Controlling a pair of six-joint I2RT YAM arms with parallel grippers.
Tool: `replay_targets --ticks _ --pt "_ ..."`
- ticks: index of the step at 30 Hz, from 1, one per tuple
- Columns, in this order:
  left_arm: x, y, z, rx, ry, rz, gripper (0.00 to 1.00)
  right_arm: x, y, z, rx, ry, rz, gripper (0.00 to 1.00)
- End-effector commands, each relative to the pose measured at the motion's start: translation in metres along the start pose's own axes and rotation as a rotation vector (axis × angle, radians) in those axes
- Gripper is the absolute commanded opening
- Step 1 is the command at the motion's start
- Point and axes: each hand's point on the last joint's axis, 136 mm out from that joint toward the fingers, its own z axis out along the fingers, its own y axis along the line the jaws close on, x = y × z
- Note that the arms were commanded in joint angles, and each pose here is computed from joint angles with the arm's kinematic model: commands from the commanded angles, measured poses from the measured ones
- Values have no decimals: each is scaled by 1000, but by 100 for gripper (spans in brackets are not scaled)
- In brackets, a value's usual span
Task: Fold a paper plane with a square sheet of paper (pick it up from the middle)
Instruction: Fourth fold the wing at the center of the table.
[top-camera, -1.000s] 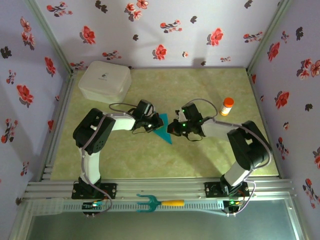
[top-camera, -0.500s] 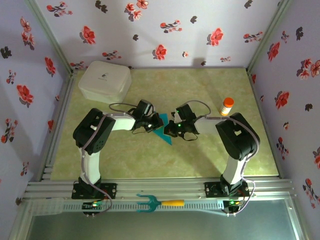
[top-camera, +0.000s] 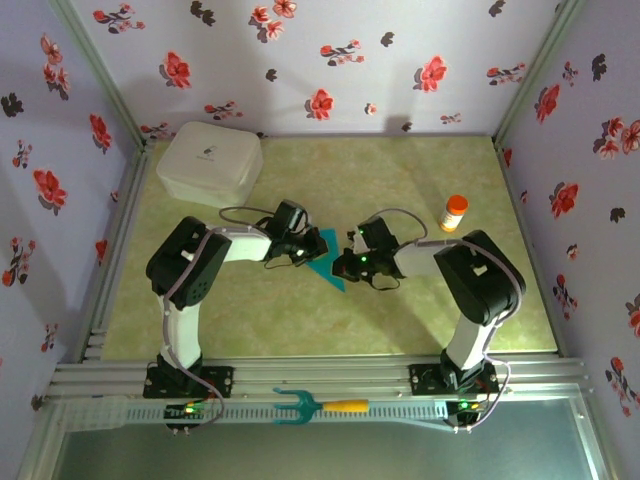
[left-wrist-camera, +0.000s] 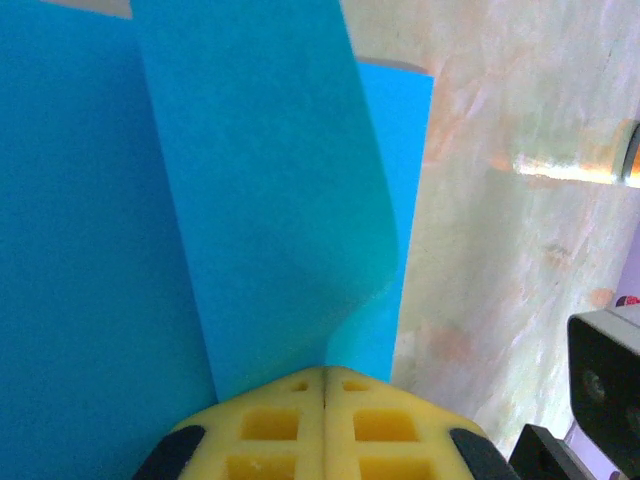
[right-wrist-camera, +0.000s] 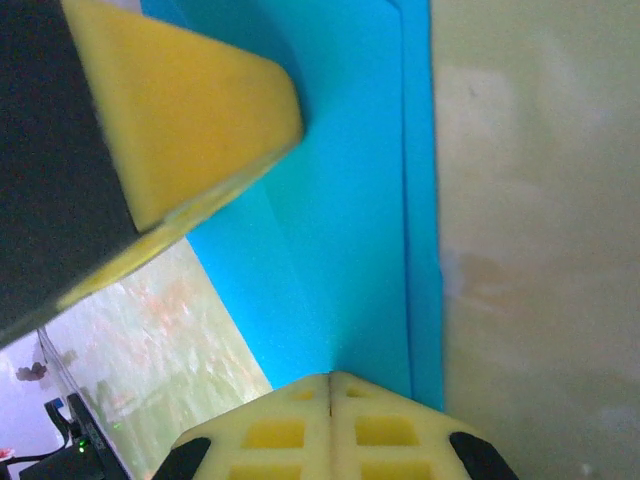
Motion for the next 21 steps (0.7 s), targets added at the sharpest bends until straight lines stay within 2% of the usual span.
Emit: replay_targets --ticks 1,14,17,21 --pt "1 33 3 -91 -6 -42 1 27 -20 -5 67 76 49 3" --pt "0 36 3 -86 -11 -58 0 57 -43 -26 160 98 51 3" --pt "1 33 3 -80 -11 -46 0 49 -32 -32 143 71 26 3" --pt "2 28 4 -73 -4 -29 0 28 5 -46 75 15 -29 4"
